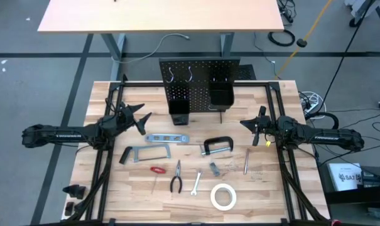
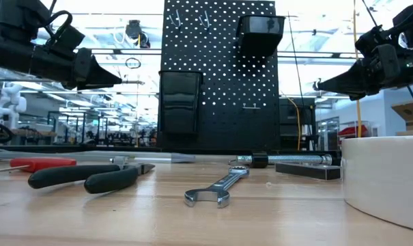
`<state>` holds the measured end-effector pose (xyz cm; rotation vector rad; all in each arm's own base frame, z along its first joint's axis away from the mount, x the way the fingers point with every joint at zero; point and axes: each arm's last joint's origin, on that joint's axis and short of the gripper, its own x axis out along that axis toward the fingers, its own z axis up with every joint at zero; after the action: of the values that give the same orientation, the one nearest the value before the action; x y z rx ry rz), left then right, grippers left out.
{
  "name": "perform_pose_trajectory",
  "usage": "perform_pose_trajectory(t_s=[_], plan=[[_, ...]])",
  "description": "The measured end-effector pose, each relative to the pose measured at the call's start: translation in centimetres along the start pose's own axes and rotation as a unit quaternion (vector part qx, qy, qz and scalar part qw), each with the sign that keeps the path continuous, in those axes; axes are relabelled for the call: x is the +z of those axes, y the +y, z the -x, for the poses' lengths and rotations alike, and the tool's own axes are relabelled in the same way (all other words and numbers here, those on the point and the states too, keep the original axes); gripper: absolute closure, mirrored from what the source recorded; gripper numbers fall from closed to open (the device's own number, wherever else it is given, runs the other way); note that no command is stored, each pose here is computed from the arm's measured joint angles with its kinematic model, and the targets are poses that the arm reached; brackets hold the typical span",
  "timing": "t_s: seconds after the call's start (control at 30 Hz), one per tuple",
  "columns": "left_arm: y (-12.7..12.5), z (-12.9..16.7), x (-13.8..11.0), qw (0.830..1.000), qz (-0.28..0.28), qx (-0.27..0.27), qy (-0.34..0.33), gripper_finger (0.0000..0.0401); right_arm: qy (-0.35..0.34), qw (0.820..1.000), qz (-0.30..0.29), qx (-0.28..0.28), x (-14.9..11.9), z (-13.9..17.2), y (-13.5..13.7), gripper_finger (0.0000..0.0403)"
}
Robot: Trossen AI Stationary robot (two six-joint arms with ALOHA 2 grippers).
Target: Hang tools onto peg board
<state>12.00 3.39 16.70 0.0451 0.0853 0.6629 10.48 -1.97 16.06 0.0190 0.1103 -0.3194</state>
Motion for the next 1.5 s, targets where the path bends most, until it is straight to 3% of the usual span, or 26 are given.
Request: perform_pose_trajectory(t_s=[0.7,0.8,0.9,1.1,1.5], plan=[[0.0,0.0,0.0,1.0,0.001,0.0,0.0,0.0122,-0.004,1.0,-0.001,0.0,0.09,0.0,0.0,0.0403],[-0.15,0.0,0.0,0.996,0.086,-0.026,0.001,0.0122,-0.005,0.998,-0.064,0.001,0.09,0.0,0.0,0.0403],[-0.42,0.03,0.14,0.979,0.189,-0.072,0.005,0.0122,-0.023,0.991,-0.13,0.004,0.46,0.01,0.01,0.0403],[-0.44,0.04,0.31,0.962,0.263,-0.078,0.003,0.0122,-0.044,0.989,-0.14,0.005,0.87,0.04,0.0,0.0403],[-0.73,0.08,-0.01,0.955,0.269,-0.121,0.032,0.0122,-0.041,0.989,-0.142,0.007,0.81,0.03,0.01,0.0403]])
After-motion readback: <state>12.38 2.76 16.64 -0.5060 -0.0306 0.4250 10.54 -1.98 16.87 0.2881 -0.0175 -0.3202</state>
